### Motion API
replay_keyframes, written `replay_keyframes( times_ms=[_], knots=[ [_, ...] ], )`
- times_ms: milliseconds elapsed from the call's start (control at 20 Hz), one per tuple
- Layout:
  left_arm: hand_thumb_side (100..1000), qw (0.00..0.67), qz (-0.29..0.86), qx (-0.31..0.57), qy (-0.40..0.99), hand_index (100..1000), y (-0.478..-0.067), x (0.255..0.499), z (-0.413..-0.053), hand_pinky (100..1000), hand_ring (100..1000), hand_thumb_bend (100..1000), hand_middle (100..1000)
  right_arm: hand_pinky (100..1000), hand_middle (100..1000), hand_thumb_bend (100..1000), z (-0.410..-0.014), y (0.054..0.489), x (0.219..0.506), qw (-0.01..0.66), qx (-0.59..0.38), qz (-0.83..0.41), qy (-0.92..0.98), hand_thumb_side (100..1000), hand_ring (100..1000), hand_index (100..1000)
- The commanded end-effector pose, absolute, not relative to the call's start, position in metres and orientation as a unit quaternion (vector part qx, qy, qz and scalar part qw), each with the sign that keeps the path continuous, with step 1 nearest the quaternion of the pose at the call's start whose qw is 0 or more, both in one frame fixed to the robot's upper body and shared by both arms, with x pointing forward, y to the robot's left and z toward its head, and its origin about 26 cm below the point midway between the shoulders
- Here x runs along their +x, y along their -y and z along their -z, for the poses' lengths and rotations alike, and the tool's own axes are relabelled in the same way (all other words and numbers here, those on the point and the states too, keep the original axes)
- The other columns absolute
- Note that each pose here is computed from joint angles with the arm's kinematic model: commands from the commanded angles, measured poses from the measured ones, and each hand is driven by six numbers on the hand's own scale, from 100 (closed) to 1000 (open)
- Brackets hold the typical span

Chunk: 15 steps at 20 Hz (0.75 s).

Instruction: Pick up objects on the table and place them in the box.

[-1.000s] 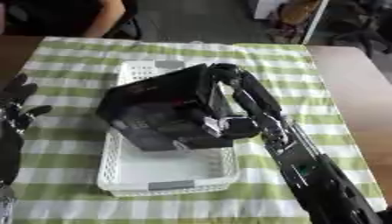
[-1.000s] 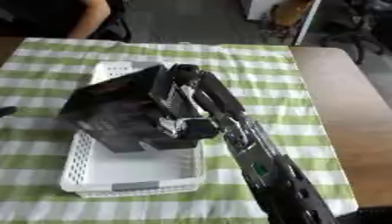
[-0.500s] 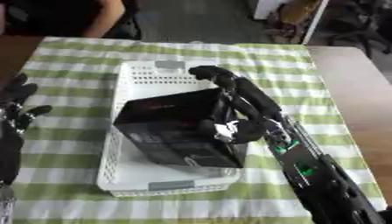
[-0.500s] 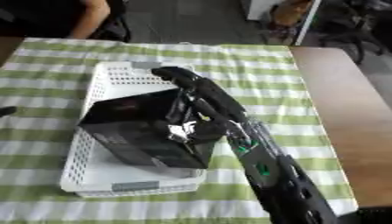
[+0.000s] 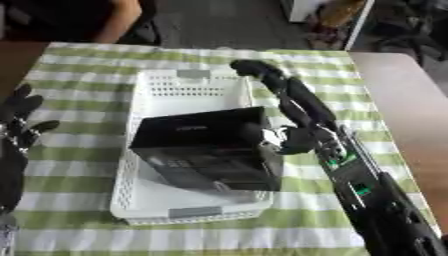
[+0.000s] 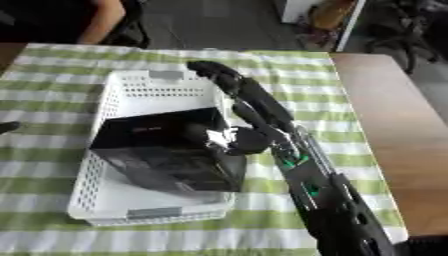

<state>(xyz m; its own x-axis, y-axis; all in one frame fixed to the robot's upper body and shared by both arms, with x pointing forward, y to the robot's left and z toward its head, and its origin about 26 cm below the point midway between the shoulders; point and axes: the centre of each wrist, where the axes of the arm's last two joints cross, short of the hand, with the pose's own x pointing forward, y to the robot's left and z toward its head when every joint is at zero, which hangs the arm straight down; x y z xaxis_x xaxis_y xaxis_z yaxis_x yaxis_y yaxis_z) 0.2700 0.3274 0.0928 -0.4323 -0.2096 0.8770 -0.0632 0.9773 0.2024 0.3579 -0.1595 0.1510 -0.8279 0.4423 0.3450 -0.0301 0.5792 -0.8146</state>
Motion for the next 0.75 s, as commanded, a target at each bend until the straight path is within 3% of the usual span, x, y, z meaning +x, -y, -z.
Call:
replay_keyframes(
  times_ms=[50, 450, 750],
  knots=[
    [1000, 0.519, 0.074, 0.079, 0.848, 826, -0.327, 0.271, -0.098, 781, 1000, 154, 1000, 895, 906, 660, -0.171, 0.177, 0.355, 0.256, -0.151, -0.401, 0.866, 1000, 871, 1000],
    [1000, 0.521, 0.073, 0.081, 0.847, 826, -0.328, 0.270, -0.097, 781, 1000, 154, 1000, 872, 894, 614, -0.208, 0.224, 0.335, 0.246, -0.255, -0.246, 0.902, 1000, 856, 1000],
    [1000, 0.520, 0.072, 0.083, 0.847, 826, -0.328, 0.269, -0.097, 781, 1000, 153, 1000, 867, 881, 611, -0.207, 0.257, 0.327, 0.261, -0.327, -0.205, 0.885, 1000, 849, 1000]
  ],
)
